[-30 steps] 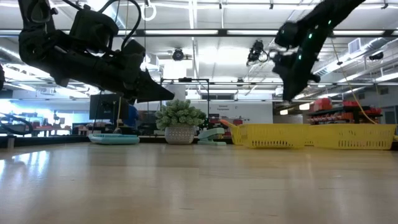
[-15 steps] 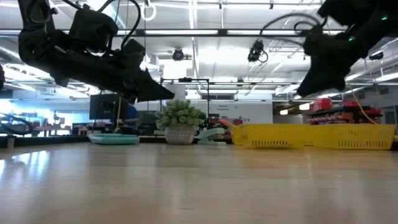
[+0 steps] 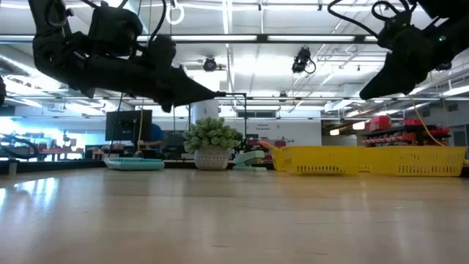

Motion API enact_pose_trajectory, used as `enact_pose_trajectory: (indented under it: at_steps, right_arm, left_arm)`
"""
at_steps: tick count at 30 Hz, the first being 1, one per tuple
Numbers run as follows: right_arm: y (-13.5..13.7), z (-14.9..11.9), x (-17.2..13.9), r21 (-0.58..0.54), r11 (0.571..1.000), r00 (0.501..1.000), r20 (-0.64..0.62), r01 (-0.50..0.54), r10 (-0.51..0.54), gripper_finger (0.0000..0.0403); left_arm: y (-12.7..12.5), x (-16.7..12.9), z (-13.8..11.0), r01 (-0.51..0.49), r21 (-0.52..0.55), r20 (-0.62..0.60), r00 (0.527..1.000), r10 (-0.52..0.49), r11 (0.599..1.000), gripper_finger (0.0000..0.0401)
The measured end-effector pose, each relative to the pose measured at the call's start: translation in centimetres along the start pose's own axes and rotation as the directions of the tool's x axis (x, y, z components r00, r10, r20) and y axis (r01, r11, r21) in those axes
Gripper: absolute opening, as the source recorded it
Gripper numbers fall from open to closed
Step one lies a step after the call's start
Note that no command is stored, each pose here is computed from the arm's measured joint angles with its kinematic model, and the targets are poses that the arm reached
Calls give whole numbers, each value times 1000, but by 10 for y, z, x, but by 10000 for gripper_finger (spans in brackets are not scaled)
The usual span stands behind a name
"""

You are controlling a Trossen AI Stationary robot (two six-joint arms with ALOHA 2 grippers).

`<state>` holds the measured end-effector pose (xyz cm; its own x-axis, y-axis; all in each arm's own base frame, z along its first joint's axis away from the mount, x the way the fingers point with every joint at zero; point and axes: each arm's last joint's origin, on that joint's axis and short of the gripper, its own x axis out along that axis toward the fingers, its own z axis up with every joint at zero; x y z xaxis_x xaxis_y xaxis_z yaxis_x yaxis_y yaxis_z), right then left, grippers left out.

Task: Sort crayons/erasers/pens/pencils in bins
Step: Return to Home Position

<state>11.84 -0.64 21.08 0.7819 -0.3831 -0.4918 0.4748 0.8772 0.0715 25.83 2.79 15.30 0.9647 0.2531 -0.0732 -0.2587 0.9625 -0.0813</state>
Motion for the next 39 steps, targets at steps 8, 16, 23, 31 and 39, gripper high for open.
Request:
enact_pose_trajectory:
  at_steps: [8,16,23,31,39]
  right_arm:
    - [2,2,1,44,999,999,20,-28,27,99]
    - [2,2,1,52,998,999,25,-28,27,99]
    - [2,1,2,70,997,999,34,-27,24,99]
    - [2,-26,22,108,992,992,113,-66,53,99]
    - [4,-30,26,104,985,981,152,-137,120,99]
  left_arm:
    - [-5,11,13,93,1,35,995,-93,996,30]
    - [11,12,13,124,-47,-37,991,-126,991,9]
    - [16,-18,24,122,-37,12,992,-122,992,18]
    - [21,-69,6,90,-91,14,996,-90,992,6]
    - [24,-100,-5,58,-115,65,997,-51,992,11]
